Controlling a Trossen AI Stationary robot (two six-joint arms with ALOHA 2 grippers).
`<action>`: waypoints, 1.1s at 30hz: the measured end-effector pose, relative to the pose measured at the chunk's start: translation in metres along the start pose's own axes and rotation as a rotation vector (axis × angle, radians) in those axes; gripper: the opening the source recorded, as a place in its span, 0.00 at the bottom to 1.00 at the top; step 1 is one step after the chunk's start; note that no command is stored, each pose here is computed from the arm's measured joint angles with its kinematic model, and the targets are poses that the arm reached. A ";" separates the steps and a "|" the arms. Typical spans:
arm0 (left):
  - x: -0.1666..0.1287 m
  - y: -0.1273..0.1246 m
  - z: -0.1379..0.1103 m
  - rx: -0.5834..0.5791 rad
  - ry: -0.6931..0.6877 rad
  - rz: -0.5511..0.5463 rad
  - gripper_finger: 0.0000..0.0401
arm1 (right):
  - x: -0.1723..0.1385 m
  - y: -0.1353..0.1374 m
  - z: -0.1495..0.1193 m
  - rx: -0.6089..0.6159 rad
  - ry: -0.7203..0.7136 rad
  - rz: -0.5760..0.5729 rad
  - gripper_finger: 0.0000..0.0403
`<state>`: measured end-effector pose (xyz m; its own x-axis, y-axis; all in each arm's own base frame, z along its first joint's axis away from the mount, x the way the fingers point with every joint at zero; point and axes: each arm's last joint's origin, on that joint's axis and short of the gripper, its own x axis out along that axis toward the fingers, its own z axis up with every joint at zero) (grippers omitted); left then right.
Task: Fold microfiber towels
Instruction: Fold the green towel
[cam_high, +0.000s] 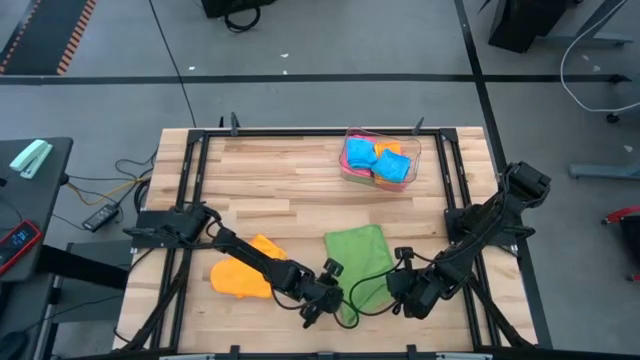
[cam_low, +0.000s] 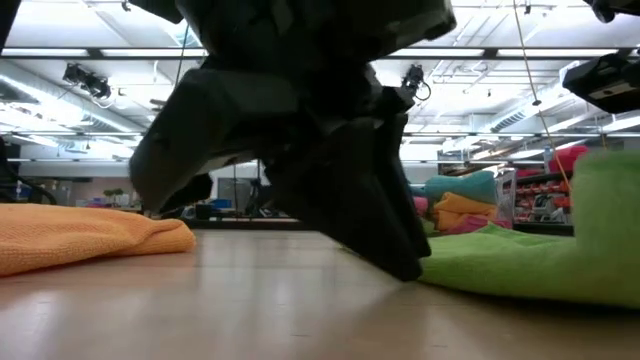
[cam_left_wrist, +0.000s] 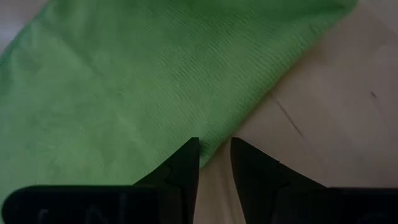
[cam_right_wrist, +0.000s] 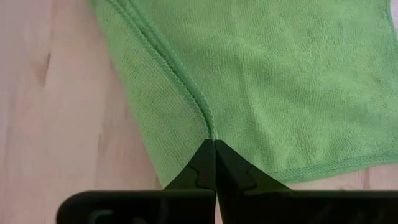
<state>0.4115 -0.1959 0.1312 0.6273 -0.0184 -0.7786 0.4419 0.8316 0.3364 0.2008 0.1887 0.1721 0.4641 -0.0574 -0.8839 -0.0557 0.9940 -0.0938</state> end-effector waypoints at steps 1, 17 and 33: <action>0.000 0.000 0.000 0.005 0.001 -0.001 0.26 | 0.000 0.000 0.000 -0.002 0.002 -0.001 0.01; 0.006 0.028 -0.004 -0.212 -0.049 -0.194 0.55 | 0.001 -0.001 0.001 -0.010 0.002 0.002 0.01; 0.012 0.023 -0.009 -0.222 -0.012 -0.230 0.55 | -0.002 -0.001 0.002 -0.007 -0.006 0.020 0.01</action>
<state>0.4231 -0.1725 0.1249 0.5354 -0.2256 -0.8139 0.4231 0.9057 0.0273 0.2021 0.1876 0.1748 0.4678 -0.0371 -0.8831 -0.0712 0.9943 -0.0795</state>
